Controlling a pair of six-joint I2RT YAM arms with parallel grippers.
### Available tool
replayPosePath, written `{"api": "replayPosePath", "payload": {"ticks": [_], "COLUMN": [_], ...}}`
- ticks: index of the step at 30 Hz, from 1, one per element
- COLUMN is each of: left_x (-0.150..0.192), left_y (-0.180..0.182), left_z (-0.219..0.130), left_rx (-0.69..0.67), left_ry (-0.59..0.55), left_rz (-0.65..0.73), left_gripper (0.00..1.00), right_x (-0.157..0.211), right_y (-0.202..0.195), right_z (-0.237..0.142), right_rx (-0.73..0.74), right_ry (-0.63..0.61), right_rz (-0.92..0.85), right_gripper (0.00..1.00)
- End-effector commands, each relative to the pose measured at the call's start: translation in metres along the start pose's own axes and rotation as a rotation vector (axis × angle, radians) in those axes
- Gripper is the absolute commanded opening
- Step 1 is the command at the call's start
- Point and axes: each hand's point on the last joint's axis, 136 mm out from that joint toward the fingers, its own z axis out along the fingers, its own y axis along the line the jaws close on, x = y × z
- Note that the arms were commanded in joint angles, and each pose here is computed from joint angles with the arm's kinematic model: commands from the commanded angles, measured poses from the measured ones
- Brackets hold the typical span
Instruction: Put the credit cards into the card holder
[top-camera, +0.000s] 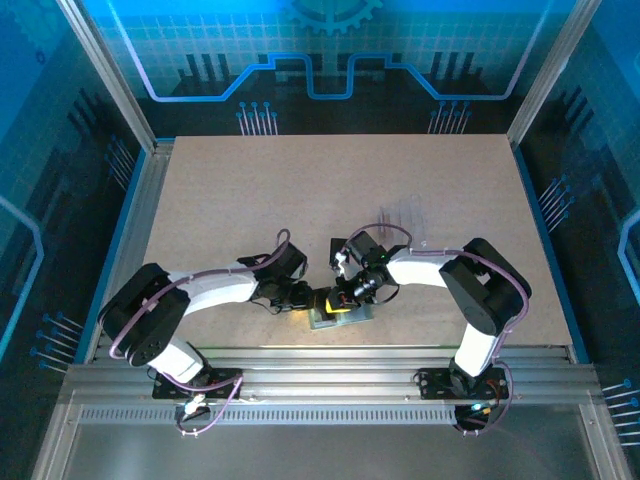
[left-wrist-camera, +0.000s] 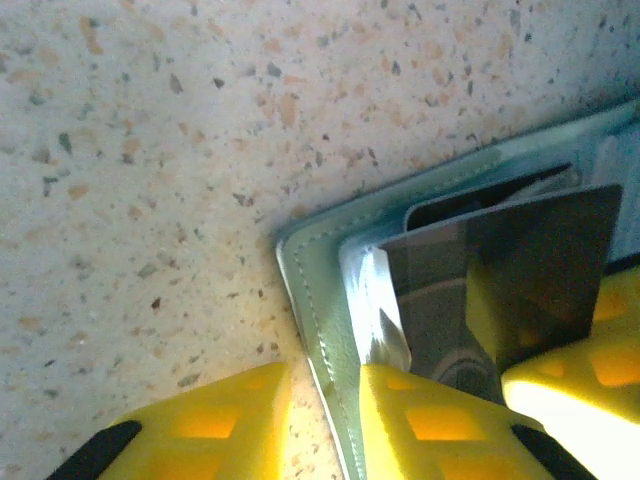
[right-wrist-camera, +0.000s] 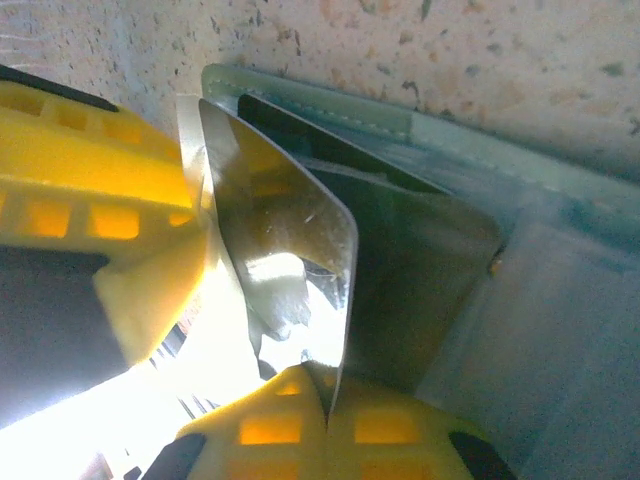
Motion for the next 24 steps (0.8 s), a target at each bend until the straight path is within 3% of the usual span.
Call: {"api": "replayPosePath", "payload": {"ticks": [1,18,24], "left_x": [0.0,-0.014,-0.018], "left_y": [-0.017,-0.043,-0.048], "left_z": [-0.01,0.0,0.003], "left_rx": [0.038,0.079,0.088], "left_ry": [0.004,0.015,0.021], "left_rz": [0.031,0.045,0.048], "left_gripper": [0.29,0.27,0.26], "right_x": [0.032,0.029,0.03], "right_y": [-0.047,-0.042,-0.037], "right_z": [0.015,0.012,0.005], "right_rx": [0.19,0.2,0.198], "right_ry": [0.092,0.085,0.071], "right_rz": [0.06,0.022,0.004], "right_gripper": [0.04,0.13,0.23]}}
